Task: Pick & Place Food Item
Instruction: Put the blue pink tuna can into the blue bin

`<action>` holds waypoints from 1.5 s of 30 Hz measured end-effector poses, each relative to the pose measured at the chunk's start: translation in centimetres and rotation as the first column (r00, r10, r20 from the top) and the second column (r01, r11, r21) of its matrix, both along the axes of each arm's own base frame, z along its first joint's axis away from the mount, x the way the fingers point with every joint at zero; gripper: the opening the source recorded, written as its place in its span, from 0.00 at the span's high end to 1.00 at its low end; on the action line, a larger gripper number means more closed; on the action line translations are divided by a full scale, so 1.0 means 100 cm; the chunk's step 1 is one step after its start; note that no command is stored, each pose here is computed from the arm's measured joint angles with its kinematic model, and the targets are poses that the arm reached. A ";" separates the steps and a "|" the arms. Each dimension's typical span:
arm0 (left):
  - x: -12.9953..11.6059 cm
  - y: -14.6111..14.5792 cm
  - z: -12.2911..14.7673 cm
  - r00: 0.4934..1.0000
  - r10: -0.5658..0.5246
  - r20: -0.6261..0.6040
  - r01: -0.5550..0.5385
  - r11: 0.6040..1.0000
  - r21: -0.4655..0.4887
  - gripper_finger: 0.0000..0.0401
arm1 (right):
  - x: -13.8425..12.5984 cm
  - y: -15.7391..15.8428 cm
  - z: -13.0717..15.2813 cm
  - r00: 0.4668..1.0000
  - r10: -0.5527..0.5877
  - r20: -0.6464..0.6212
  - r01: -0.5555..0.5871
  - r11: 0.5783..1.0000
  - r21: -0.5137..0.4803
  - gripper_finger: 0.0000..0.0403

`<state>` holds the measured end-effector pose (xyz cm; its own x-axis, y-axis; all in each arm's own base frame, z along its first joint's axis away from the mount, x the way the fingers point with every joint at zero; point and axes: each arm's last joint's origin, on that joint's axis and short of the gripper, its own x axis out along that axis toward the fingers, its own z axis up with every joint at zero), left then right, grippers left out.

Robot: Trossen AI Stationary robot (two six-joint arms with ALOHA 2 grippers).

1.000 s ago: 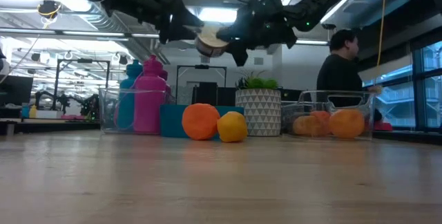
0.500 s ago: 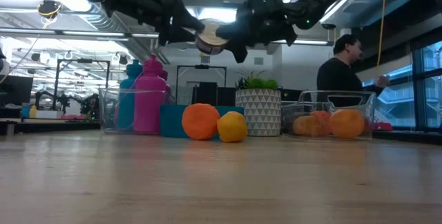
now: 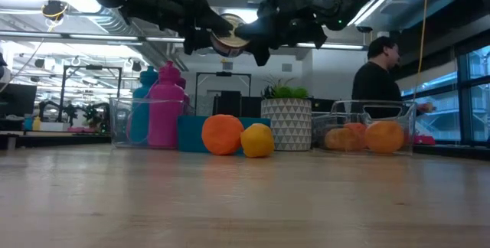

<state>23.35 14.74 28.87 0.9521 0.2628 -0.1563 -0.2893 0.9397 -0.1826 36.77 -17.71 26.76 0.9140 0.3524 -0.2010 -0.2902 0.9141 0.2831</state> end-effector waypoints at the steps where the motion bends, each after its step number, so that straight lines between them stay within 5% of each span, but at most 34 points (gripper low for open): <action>1: 0.000 0.000 -0.001 1.000 0.000 -0.002 0.000 1.000 -0.002 0.41 | 0.000 0.000 0.000 1.000 -0.004 0.000 0.004 1.000 -0.001 0.52; 6: 0.000 0.000 0.001 1.000 0.003 0.013 -0.003 1.000 -0.008 0.57 | 0.000 0.000 0.001 1.000 -0.003 0.013 0.003 1.000 -0.019 0.52; 14: 0.001 0.001 0.005 1.000 -0.008 0.005 0.008 1.000 0.005 0.58 | 0.000 -0.001 0.002 1.000 -0.020 0.013 0.020 0.999 -0.025 0.51; 24: 0.002 0.003 0.013 0.999 0.011 -0.031 -0.008 0.996 0.090 0.58 | -0.005 -0.012 0.016 0.997 -0.071 -0.034 0.073 0.996 0.057 0.10; 34: -0.007 0.014 0.007 0.992 0.058 -0.110 -0.051 0.996 0.067 0.58 | -0.049 -0.002 0.067 0.976 -0.213 -0.040 0.205 0.968 -0.141 0.04; 40: -0.012 0.035 0.006 0.976 0.077 -0.206 -0.081 0.997 -0.009 0.58 | -0.062 0.017 0.075 0.958 -0.260 -0.122 0.229 0.948 -0.222 0.05; 45: 0.007 0.061 0.011 0.938 0.052 -0.344 -0.060 0.998 -0.012 0.58 | -0.065 0.030 0.077 0.949 -0.270 -0.163 0.224 0.941 -0.254 0.05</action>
<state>24.07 20.79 29.95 0.8234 0.3069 -0.4772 -0.3901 0.9170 -0.0834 30.32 -14.66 34.46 0.9016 0.0443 -0.4302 -0.0081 0.9963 0.0855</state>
